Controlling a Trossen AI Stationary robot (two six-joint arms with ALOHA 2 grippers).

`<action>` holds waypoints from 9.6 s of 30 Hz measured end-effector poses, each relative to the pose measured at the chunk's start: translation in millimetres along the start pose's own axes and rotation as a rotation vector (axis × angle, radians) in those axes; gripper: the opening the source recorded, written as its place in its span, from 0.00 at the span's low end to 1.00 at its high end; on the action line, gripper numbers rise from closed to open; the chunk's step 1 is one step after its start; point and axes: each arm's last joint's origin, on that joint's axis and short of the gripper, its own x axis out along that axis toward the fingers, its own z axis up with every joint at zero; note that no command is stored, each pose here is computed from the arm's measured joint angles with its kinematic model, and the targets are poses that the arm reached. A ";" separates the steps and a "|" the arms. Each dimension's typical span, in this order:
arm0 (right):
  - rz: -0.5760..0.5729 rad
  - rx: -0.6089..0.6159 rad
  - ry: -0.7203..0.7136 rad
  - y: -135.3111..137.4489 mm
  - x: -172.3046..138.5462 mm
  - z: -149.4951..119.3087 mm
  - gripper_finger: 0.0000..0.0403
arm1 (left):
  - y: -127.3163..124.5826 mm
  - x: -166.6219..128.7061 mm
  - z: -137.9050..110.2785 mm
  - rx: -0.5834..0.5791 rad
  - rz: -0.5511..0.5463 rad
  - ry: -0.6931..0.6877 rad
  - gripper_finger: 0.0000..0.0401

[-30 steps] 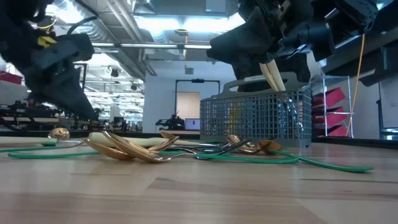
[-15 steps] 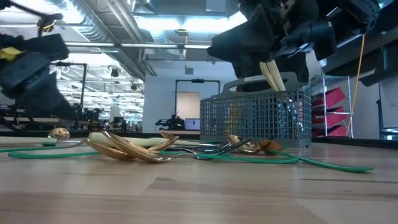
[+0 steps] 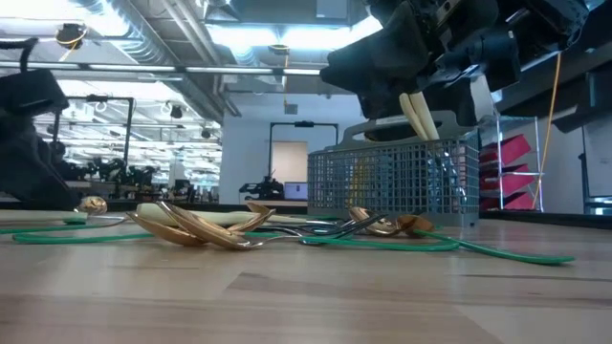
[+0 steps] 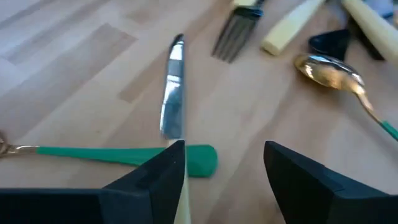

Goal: Sort silverware
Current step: Put the yellow knife into the gray organizer, then put the green spoon into the gray organizer

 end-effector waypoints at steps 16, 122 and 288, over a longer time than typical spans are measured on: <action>0.000 0.000 0.000 0.0 0.0 0.0 0.24 | 9.6 -13.1 -11.6 0.031 -0.030 -0.050 0.43; 0.024 -0.324 -0.354 93.0 -94.3 88.8 0.24 | -13.5 -39.1 105.8 -0.080 0.061 -0.206 0.12; 0.210 -0.452 0.288 194.1 -105.3 -14.2 0.24 | -109.1 181.6 393.7 0.983 -0.278 0.190 0.12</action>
